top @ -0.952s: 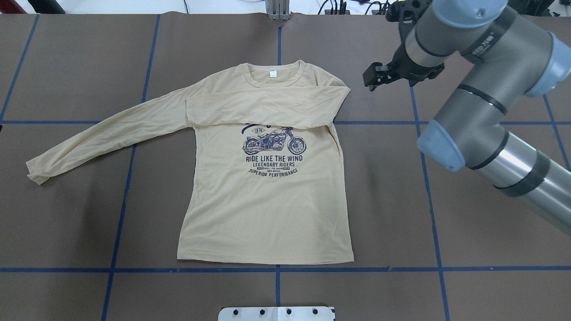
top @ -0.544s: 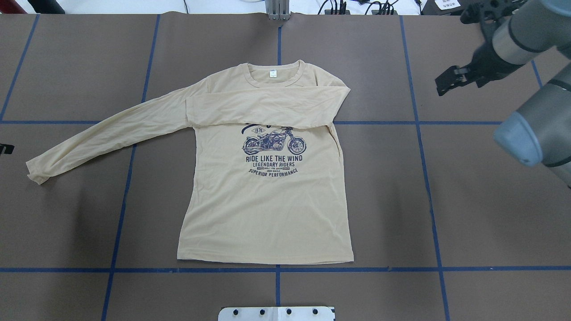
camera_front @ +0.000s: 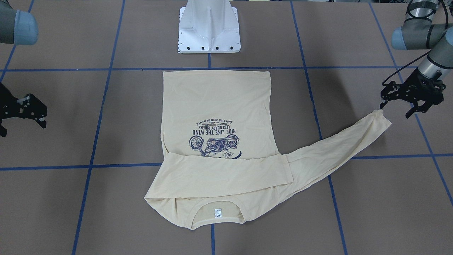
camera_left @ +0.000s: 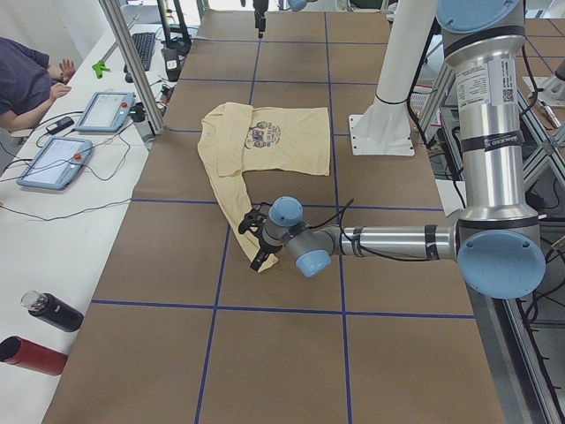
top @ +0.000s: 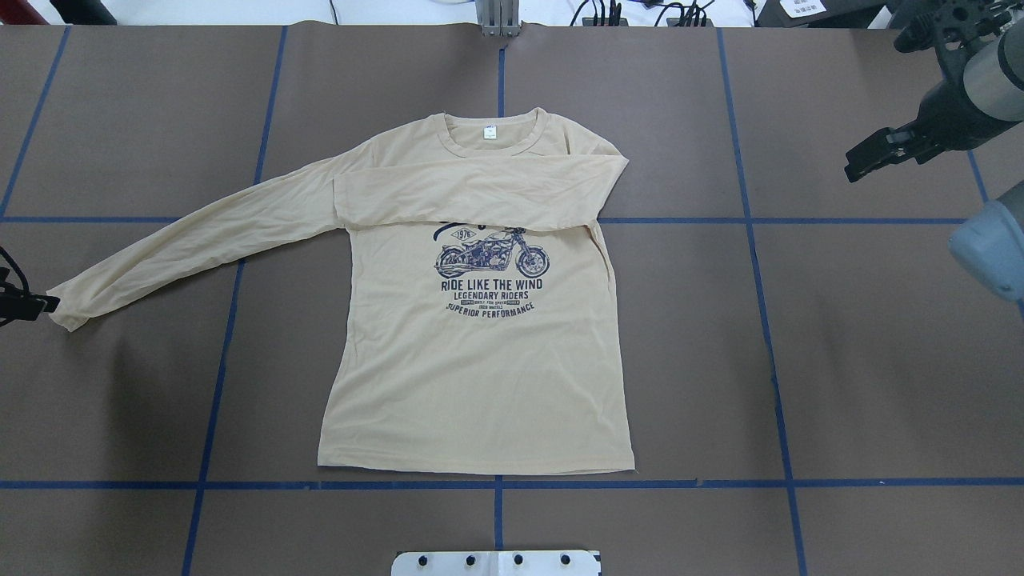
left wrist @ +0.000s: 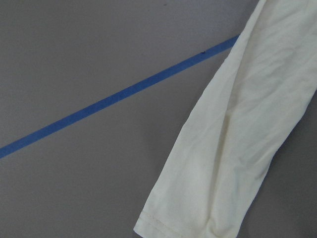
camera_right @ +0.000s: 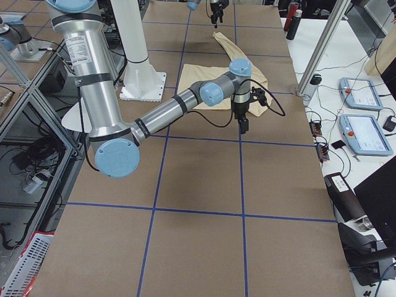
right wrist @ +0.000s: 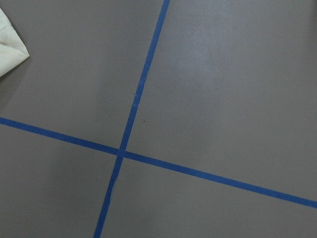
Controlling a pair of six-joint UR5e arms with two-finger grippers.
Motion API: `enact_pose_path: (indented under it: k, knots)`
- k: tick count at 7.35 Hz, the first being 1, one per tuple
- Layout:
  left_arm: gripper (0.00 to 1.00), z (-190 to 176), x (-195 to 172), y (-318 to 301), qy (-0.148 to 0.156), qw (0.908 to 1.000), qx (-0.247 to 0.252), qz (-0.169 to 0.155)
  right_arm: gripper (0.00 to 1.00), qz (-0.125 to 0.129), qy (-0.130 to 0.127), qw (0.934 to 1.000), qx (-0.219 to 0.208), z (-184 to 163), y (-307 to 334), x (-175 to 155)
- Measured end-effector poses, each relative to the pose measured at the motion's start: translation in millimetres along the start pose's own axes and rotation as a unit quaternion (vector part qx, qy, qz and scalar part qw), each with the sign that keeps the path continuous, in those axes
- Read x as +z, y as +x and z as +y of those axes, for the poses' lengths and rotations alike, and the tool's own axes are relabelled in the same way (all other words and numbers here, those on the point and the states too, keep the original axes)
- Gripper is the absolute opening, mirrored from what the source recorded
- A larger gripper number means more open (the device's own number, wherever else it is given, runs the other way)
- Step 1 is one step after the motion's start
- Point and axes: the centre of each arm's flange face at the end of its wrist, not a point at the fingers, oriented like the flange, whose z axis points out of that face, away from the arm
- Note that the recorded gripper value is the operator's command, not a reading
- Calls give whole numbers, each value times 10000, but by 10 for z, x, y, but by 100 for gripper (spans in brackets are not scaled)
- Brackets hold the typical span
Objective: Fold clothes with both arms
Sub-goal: 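Grasp the sleeve cuff nearest the left gripper with the left gripper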
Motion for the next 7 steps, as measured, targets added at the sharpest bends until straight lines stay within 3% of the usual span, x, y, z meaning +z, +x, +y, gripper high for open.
enact_pose_path:
  k: [5, 7]
  knots:
    - [64, 87, 220, 192, -72, 9996, 282, 24, 100, 2, -6, 10000, 5, 2, 10, 5]
    - [41, 95, 242, 220, -92, 9994, 319, 40, 99, 3, -7, 10000, 12, 2, 11, 7]
